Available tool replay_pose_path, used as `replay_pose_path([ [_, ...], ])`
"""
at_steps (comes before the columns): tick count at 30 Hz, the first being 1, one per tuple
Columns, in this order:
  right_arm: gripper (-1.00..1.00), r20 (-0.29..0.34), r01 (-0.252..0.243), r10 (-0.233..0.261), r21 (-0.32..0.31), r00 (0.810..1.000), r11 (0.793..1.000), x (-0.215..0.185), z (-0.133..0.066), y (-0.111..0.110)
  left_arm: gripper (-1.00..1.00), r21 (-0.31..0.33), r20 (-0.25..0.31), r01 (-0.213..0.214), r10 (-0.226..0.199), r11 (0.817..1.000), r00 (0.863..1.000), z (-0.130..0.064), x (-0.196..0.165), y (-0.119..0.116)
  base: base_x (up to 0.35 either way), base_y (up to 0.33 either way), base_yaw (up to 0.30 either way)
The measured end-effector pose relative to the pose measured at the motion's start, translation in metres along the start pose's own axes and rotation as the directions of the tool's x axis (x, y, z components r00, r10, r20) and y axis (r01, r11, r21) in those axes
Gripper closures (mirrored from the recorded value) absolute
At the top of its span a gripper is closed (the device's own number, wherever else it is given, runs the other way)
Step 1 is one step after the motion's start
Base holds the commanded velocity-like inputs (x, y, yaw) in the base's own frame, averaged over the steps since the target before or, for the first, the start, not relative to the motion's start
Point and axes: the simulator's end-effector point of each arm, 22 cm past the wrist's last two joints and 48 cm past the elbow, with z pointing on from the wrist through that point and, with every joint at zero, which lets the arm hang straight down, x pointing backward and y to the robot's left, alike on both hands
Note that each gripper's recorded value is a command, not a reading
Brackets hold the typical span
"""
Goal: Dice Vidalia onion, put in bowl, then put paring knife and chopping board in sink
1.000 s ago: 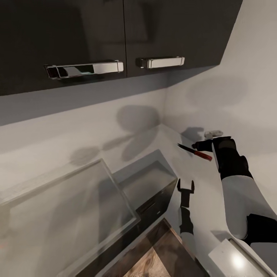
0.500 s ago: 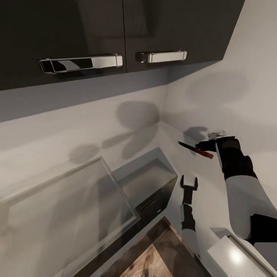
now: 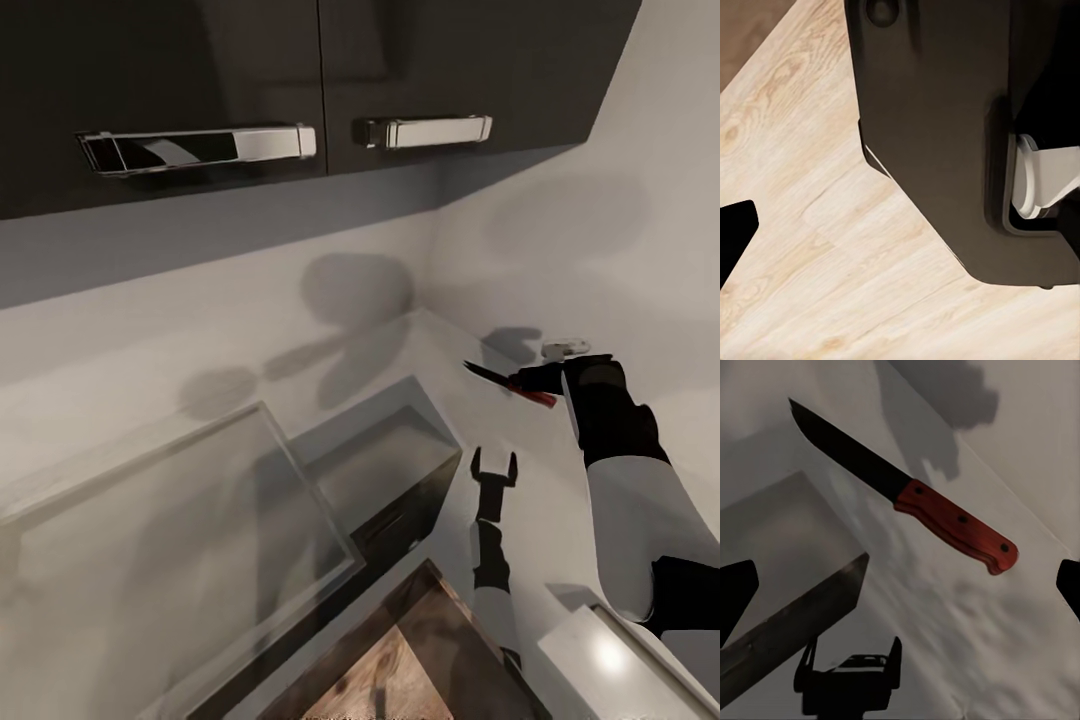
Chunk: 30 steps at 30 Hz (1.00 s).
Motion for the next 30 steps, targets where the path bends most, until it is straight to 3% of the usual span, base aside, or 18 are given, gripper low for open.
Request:
replay_pose_path([
  [6, -1.0, -0.002, 0.001, -0.001, -0.001, 1.0, 1.0, 0.002, 0.003, 0.001, -1.0, 0.002, 0.001, -0.001, 0.001, 1.0, 1.0, 0.0, -0.001, -0.001, 0.0, 0.0, 0.0],
  [11, -1.0, 0.035, 0.0, -0.001, 0.01, 0.999, 1.0, -0.007, 0.001, -0.005, -1.0, 0.002, 0.001, -0.001, 0.001, 1.0, 1.0, 0.0, -0.001, -0.001, 0.0, 0.0, 0.0],
  [15, -1.0, 0.031, -0.005, 0.002, 0.068, 1.0, 0.998, -0.007, -0.004, -0.044, -1.0, 0.002, 0.001, -0.003, 0.003, 1.0, 1.0, 0.0, 0.0, -0.001, 0.0, 0.0, 0.0],
  [19, -1.0, -0.024, -0.053, 0.056, 0.121, 0.998, 0.991, -0.019, -0.019, -0.085, -1.0, 0.002, 0.003, -0.01, 0.01, 1.0, 1.0, 0.0, 0.0, 0.0, 0.0, 0.0, 0.0],
  [22, -1.0, -0.025, -0.082, 0.086, 0.119, 0.996, 0.989, -0.043, -0.026, -0.092, -1.0, 0.002, 0.004, -0.011, 0.011, 1.0, 1.0, 0.0, 0.0, 0.0, 0.0, 0.0, 0.0],
  [30, -1.0, -0.125, -0.11, 0.118, 0.071, 0.985, 0.991, -0.041, -0.008, -0.087, -1.0, 0.004, 0.005, -0.013, 0.013, 1.0, 1.0, 0.0, -0.001, -0.001, 0.0, 0.0, 0.0],
])
